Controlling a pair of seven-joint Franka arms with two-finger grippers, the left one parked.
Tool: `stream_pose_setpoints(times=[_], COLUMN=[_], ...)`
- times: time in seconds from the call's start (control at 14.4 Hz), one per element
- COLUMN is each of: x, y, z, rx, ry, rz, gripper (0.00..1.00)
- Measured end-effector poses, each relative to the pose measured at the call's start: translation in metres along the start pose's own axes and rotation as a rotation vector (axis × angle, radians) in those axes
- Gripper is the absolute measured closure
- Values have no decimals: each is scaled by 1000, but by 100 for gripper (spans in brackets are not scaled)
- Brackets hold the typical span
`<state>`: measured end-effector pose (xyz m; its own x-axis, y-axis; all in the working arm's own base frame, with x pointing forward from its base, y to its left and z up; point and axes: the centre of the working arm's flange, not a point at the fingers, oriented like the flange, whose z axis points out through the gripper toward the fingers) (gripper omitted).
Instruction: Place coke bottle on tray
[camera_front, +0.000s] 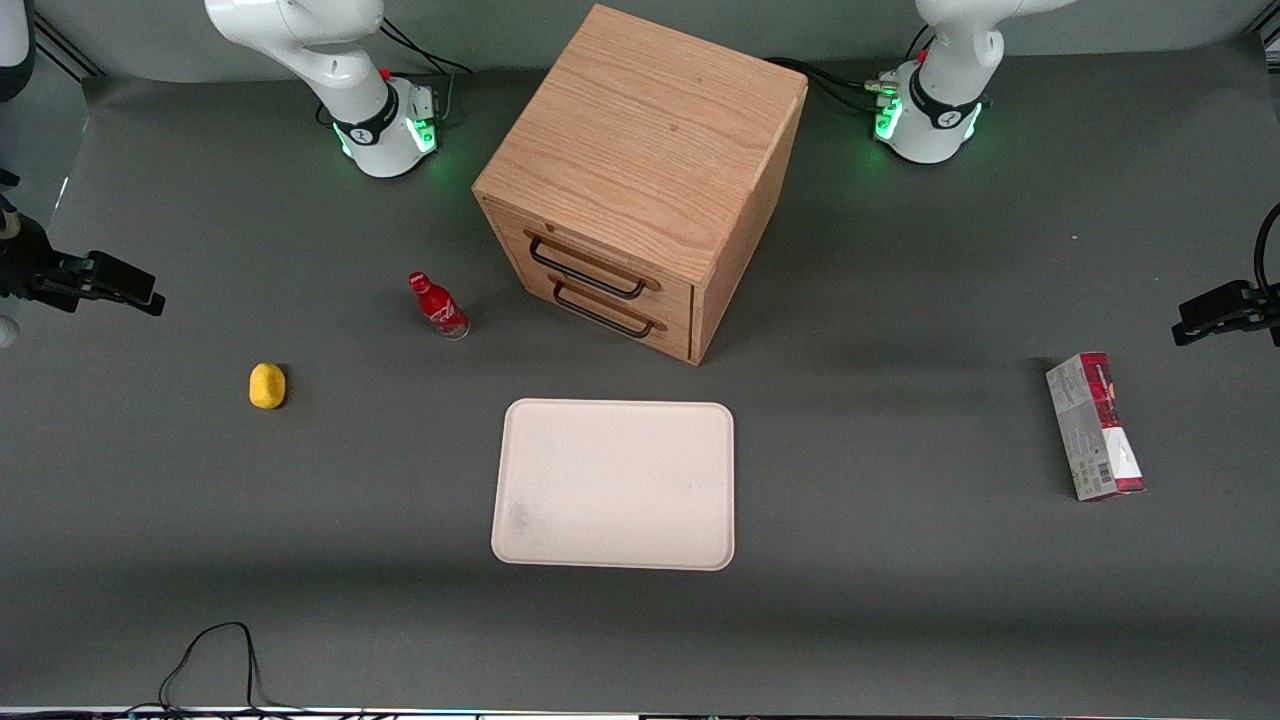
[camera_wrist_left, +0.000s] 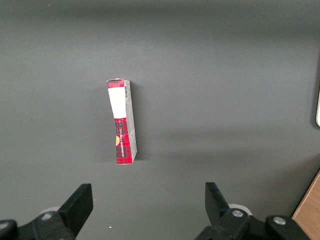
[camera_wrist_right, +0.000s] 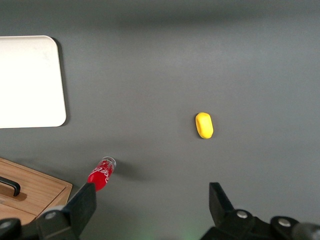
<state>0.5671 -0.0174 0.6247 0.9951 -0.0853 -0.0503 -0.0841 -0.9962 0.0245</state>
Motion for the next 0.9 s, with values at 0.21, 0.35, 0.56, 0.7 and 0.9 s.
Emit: stream_pose_setpoints(times=[0.21, 0.35, 0.56, 0.7, 0.9], x=[0, 0, 0, 0, -2], y=[0, 0, 0, 0, 0], z=[0, 0, 0, 1, 2], rx=[0, 0, 0, 0, -1], ry=[0, -1, -3, -5, -17], rz=[0, -1, -2, -3, -3], gripper=[0, 0, 0, 0, 0])
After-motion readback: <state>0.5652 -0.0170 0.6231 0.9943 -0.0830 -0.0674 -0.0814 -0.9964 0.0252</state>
